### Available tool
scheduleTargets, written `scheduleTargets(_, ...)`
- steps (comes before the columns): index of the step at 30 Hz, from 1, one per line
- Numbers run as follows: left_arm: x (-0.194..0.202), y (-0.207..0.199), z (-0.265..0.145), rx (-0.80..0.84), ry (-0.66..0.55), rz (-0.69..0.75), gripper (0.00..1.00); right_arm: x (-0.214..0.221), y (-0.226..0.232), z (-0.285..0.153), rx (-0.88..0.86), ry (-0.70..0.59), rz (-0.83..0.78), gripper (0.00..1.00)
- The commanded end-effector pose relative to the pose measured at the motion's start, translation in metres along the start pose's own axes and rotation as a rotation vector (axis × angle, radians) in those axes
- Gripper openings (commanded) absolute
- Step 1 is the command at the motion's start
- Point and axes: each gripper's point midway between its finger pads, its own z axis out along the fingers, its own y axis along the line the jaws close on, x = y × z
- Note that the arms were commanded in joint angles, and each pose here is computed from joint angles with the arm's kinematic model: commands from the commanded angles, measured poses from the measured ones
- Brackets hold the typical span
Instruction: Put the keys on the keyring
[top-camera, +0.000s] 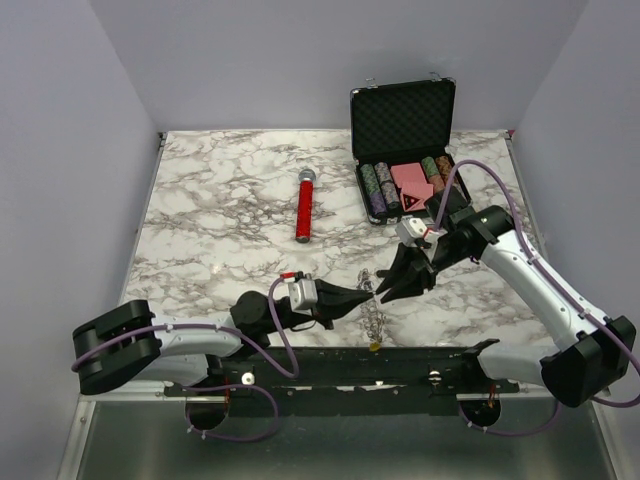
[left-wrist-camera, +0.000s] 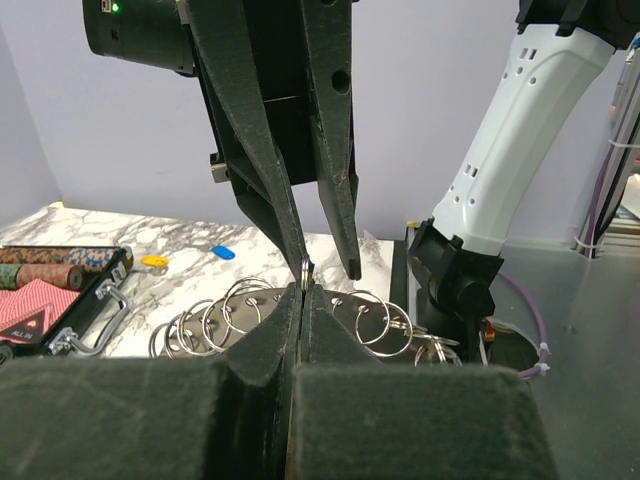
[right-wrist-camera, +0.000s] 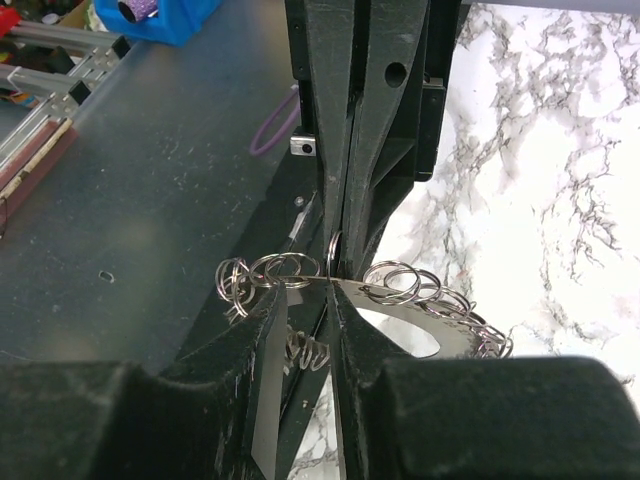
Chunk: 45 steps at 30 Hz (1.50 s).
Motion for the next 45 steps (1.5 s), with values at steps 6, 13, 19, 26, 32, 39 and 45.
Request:
scheduleTargets(6,-0.037,-0.006,0.012,0.013,-0.15,0.01,0.0,-0.005,-0.001,0.006,-0.011,-0.038,-0.002,0.34)
scheduleTargets(13,-0.038,-0.006,0.009,0.007,-0.158,0.01,0.0,-0.006,-0.006,0.005,0.008,-0.022,0.011,0.37)
scheduleTargets(19,-0.037,-0.003,0.003,-0.017,-0.157,0.015,0.0,-0.009,-0.006,0.002,0.036,0.003,0.005,0.4)
scheduleTargets(26,-0.035,0.003,-0.004,-0.056,-0.151,0.015,0.0,-0.014,-0.009,-0.005,0.073,0.025,0.019,0.42)
scheduleTargets(32,-0.038,0.002,-0.002,-0.05,-0.157,0.016,0.0,-0.012,-0.013,-0.004,0.077,0.017,0.031,0.42)
scheduleTargets(39,-0.038,0.0,0.003,-0.04,-0.161,0.014,0.0,-0.005,-0.017,-0.002,0.086,0.013,0.069,0.41)
scheduleTargets(45,-0.041,0.002,0.004,-0.05,-0.172,0.017,0.0,0.002,-0.018,-0.001,0.095,0.016,0.09,0.37)
